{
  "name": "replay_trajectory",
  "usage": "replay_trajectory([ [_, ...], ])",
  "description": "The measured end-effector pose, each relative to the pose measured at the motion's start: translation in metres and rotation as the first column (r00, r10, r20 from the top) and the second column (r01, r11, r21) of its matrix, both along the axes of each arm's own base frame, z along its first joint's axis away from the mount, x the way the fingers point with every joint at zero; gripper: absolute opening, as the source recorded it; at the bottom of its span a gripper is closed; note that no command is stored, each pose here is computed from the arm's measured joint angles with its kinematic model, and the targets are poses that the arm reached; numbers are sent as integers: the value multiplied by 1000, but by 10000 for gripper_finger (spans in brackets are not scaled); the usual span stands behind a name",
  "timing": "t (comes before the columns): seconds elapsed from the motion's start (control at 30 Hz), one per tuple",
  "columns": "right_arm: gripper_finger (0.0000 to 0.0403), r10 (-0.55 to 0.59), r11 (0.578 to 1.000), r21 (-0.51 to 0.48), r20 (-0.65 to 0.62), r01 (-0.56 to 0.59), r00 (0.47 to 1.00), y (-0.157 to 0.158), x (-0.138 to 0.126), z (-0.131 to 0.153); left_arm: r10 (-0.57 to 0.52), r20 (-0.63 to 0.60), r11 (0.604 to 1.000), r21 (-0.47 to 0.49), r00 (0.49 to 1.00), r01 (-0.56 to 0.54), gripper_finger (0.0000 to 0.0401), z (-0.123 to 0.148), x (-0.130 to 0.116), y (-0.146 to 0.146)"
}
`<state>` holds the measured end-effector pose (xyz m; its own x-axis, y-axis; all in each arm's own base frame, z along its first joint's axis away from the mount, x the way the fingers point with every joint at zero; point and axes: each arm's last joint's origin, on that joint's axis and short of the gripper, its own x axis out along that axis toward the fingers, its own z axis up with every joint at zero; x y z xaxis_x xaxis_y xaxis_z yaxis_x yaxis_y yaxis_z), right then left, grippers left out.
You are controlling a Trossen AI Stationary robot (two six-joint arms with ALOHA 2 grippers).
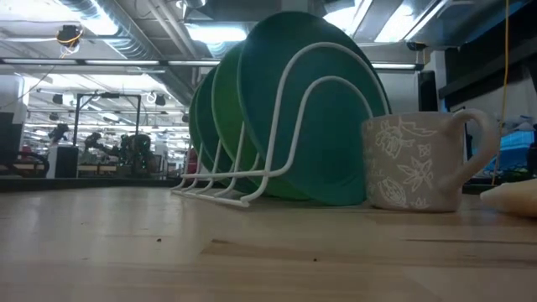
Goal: Sort dishes
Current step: Return to Home Position
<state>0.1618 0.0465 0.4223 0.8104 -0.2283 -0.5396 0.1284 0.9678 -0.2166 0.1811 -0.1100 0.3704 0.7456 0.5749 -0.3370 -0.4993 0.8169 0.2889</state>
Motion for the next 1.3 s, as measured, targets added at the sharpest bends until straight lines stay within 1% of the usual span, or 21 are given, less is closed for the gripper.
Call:
replay_trajectory([
  [0.1, 191, -50, 999, 13, 27, 50, 998, 2, -6, -35, 41, -18, 999, -15, 999, -41, 58, -24, -13, 13],
  [0.17, 191, -61, 998, 23, 52, 60, 997, 5, -9, -61, 53, -27, 998, -27, 998, -54, 58, -45, -21, 19],
  [0.27, 191, -43, 997, 71, 116, 35, 992, 12, -10, -95, 69, -23, 995, -74, 997, -71, 58, -81, -30, 25],
  [0.37, 191, -25, 993, 119, 187, 3, 982, 19, -11, -122, 60, 2, 987, -146, 998, -59, 58, -116, -37, 29],
  [0.5, 191, 0, 982, 181, 293, -55, 956, 27, -10, -144, -10, 63, 965, -261, 998, 26, 58, -155, -41, 29],
  [0.57, 191, 15, 977, 197, 321, -83, 947, 31, -11, -152, -69, 106, 949, -299, 992, 97, 58, -168, -41, 28],
  [0.63, 191, 20, 970, 220, 348, -103, 937, 35, -11, -156, -135, 155, 933, -314, 979, 178, 58, -178, -40, 28],
  [0.73, 191, 8, 960, 260, 362, -109, 932, 39, -14, -167, -256, 244, 888, -322, 935, 327, 58, -188, -37, 28],
  [0.8, 191, -15, 955, 282, 357, -93, 934, 42, -17, -178, -327, 295, 861, -300, 898, 412, 58, -193, -35, 30],
  [0.83, 191, -33, 952, 296, 351, -77, 936, 42, -19, -184, -348, 315, 853, -284, 883, 437, 58, -195, -35, 32],
  [0.9, 191, -74, 947, 320, 340, -41, 938, 44, -23, -196, -363, 341, 857, -243, 867, 455, 58, -198, -35, 37],
  [1.0, 191, -138, 939, 344, 355, 8, 925, 46, -29, -211, -344, 345, 883, -197, 873, 426, 58, -203, -34, 47],
  [1.07, 191, -175, 943, 330, 373, 46, 911, 46, -32, -215, -328, 342, 895, -185, 881, 405, 58, -205, -35, 53],
  [1.13, 191, -219, 945, 312, 398, 93, 891, 46, -36, -215, -337, 351, 891, -181, 874, 416, 58, -205, -35, 58],
  [1.2, 191, -265, 944, 300, 437, 139, 860, 45, -40, -211, -352, 363, 886, -169, 863, 433, 58, -202, -37, 64],
  [1.3, 191, -284, 946, 278, 474, 164, 834, 41, -46, -205, -359, 403, 889, -128, 842, 440, 58, -195, -40, 71],
])
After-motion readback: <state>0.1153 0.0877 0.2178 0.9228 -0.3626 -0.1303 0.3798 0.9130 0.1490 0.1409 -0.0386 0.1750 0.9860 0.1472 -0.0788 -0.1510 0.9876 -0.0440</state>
